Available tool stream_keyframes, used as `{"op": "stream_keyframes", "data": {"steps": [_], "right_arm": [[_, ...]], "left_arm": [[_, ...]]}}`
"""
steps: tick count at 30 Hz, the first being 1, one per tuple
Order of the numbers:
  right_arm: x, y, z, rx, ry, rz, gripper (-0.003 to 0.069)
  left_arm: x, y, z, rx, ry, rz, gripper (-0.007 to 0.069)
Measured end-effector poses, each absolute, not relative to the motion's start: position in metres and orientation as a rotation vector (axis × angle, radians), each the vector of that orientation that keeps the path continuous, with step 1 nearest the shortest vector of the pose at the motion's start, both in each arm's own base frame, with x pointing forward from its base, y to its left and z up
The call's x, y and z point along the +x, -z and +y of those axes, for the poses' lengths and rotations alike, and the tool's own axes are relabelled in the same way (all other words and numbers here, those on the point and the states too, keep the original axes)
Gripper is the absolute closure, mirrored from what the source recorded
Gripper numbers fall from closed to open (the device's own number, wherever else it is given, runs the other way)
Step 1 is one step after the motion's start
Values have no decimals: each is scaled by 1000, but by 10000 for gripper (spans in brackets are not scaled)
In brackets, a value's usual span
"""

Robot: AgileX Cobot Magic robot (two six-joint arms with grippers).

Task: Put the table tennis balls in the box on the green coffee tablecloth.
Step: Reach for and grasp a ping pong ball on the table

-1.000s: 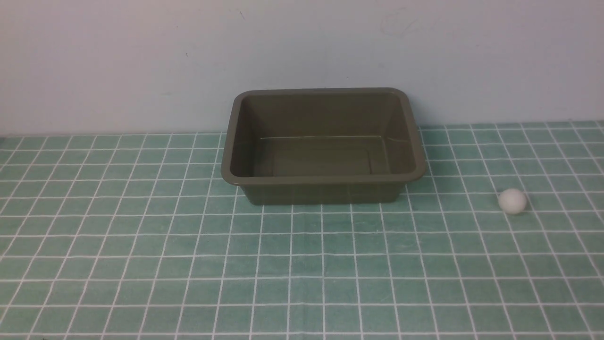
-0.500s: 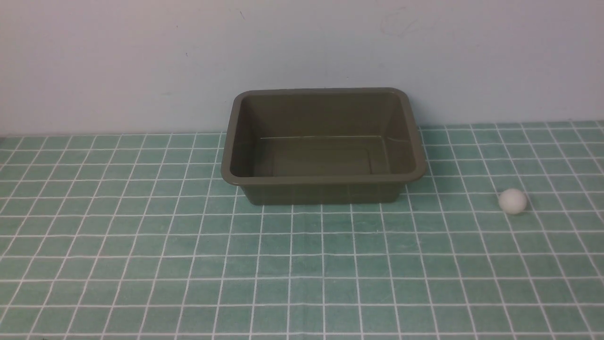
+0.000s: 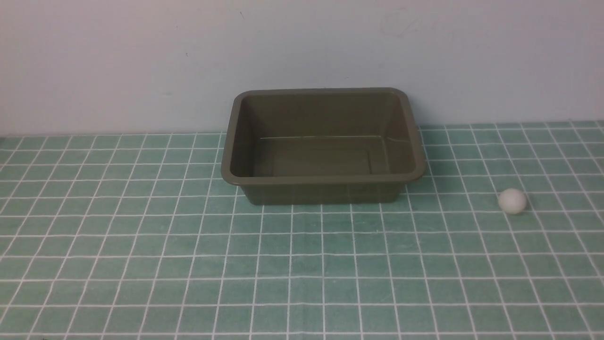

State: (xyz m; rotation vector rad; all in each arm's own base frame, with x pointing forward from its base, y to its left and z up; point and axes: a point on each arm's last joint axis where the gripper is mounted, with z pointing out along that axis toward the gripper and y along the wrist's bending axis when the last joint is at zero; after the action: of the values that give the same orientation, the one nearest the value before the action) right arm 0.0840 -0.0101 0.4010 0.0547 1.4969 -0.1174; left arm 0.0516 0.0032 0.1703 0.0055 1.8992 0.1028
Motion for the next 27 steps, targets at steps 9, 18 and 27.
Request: {"op": "stream_keyframes", "data": {"steps": [9,18,27], "right_arm": [[196,-390,-3,2,88,1974,426],[296,-363,10,-110,-6,2348,426],[371,-313,13,-148,-17,2600,375]], "left_arm": [[52,-170,3,5,-103,1899,115],[52,-170,3,5,-103,1899,115],[52,-170,3,5,-103,1899,115]]}}
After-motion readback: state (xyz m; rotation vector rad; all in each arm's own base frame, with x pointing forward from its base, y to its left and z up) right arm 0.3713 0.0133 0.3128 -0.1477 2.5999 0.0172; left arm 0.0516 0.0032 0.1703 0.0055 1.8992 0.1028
